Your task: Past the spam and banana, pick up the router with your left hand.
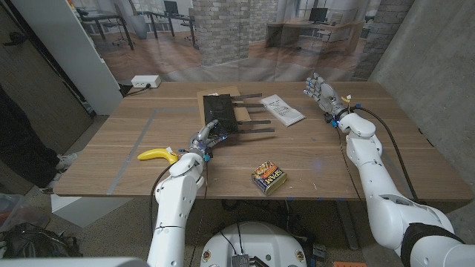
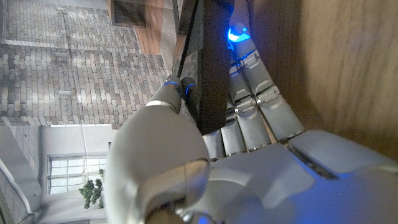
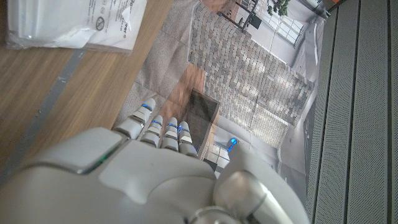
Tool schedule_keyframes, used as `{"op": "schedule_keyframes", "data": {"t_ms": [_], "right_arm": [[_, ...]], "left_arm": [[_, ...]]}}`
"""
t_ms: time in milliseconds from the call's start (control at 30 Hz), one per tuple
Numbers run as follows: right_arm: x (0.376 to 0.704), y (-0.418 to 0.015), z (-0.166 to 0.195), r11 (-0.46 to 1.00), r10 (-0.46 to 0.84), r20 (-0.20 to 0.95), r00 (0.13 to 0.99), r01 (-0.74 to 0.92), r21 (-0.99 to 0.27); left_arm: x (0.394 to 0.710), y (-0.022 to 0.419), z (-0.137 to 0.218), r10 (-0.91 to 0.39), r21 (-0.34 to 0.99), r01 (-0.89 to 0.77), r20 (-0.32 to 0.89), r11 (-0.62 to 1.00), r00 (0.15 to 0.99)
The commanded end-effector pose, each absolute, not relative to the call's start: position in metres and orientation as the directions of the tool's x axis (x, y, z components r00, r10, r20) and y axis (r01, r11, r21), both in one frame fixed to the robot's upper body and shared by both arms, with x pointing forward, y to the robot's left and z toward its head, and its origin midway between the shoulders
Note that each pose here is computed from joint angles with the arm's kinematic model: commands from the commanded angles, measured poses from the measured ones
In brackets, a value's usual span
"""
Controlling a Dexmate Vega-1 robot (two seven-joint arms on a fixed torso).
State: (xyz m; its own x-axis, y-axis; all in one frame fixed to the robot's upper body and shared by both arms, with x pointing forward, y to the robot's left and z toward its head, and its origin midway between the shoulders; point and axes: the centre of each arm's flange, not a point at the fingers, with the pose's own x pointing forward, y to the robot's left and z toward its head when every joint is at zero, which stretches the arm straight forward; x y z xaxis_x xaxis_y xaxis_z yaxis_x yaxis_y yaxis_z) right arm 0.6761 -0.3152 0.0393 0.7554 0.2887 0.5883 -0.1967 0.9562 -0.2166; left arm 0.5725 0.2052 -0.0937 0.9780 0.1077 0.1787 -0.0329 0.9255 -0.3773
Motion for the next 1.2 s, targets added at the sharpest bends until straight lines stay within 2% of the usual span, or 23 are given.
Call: {"op": "schedule_keyframes", "data": {"t_ms": [33, 1200], "right_arm": [[0.676, -0.317, 0.041, 0.959, 0.279, 0.592, 0.756, -0.187, -0.213], [0.657, -0.31, 0.052, 0.961, 0.258, 0.614, 0.746, -0.135, -0.24]], "left_arm": [[0.568, 0.206, -0.077, 0.154, -0.314, -0.067, 0.263, 0.947, 0.952], [0.557, 0.218, -0.054, 0.144, -0.281, -0.035, 0.38, 0.959, 0.914]]}}
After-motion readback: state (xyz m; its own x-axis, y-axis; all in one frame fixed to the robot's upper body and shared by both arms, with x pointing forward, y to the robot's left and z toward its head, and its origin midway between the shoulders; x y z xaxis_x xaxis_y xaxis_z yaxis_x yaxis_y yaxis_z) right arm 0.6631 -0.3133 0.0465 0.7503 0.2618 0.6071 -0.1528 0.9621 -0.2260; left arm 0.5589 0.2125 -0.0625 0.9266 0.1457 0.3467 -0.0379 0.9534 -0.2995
